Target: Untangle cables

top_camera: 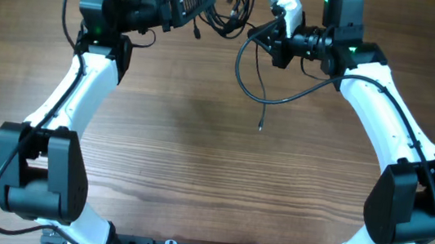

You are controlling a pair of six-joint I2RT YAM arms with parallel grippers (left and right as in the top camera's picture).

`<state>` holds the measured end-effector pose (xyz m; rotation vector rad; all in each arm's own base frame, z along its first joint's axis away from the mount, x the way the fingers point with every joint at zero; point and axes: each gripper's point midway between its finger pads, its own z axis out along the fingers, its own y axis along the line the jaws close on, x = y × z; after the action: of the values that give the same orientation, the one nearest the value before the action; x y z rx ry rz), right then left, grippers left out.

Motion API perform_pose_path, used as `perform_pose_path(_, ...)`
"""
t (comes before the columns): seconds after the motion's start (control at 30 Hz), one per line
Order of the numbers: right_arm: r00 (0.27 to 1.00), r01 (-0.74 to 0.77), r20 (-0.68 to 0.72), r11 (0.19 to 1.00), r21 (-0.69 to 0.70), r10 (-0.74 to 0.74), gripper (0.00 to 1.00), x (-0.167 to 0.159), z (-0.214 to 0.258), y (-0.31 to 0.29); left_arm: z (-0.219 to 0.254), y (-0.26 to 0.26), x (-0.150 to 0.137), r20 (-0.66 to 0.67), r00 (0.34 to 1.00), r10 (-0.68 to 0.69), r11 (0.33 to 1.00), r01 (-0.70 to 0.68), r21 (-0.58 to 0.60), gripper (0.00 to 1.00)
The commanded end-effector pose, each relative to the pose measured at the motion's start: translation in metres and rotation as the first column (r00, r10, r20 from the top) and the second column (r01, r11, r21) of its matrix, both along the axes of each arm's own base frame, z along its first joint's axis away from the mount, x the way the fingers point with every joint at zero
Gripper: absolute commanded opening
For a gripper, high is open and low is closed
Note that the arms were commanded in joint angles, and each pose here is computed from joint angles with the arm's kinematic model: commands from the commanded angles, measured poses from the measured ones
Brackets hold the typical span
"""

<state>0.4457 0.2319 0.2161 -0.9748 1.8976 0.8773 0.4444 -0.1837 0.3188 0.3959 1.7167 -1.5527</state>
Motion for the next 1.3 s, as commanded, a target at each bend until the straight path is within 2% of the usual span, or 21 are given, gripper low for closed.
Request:
perform_pose_path(0.0,0.992,0.087,-0.095,0.996,-0.008,-0.087,0.04,0.008,-0.014,-0.01,0.005,0.022,0.018,0.111,0.984,0.137,0.988,-0.143,0.052,0.04)
perform_pose_path(0.13,0.992,0.088,-0.089,0.996,-0.006,-0.088,0.04,0.006,-0.009,-0.01,-0.029,0.031,0.032,0.07,0.972,0.225,0.96,-0.233,0.152,0.04)
perform_pose_path(0.4,0.989,0.15,-0.025,0.987,0.057,-0.149,0.04,0.012,0.033,-0.021,-0.071,0.041,0.037,0.072,0.958,0.279,0.908,-0.288,0.305,0.04)
perform_pose_path(0.63,0.964,0.265,-0.008,0.958,0.111,-0.266,0.04,0.021,0.069,-0.048,-0.105,0.062,0.044,0.057,0.923,0.38,0.817,-0.364,0.448,0.04)
perform_pose_path(0.8,0.928,0.371,0.0,0.923,0.098,-0.373,0.04,0.024,0.082,-0.077,-0.109,0.078,0.048,0.053,0.906,0.42,0.793,-0.395,0.464,0.04)
perform_pose_path(0.93,0.918,0.395,-0.011,0.915,0.085,-0.396,0.04,0.021,0.084,-0.091,-0.111,0.082,0.048,0.047,0.903,0.427,0.79,-0.398,0.467,0.04)
perform_pose_path(1.13,0.917,0.4,-0.031,0.913,0.075,-0.399,0.04,0.019,0.08,-0.093,-0.106,0.071,0.04,0.032,0.932,0.361,0.836,-0.338,0.432,0.05)
perform_pose_path(1.2,0.916,0.4,-0.03,0.913,0.075,-0.399,0.04,0.019,0.08,-0.093,-0.103,0.066,0.036,0.026,0.943,0.331,0.854,-0.311,0.416,0.09)
perform_pose_path(1.23,0.917,0.4,-0.031,0.914,0.074,-0.399,0.04,0.019,0.079,-0.093,-0.102,0.063,0.033,0.022,0.951,0.309,0.867,-0.291,0.405,0.27)
perform_pose_path(1.27,0.917,0.4,-0.033,0.914,0.074,-0.398,0.04,0.019,0.079,-0.093,-0.1,0.06,0.03,0.018,0.958,0.286,0.88,-0.27,0.392,0.39)
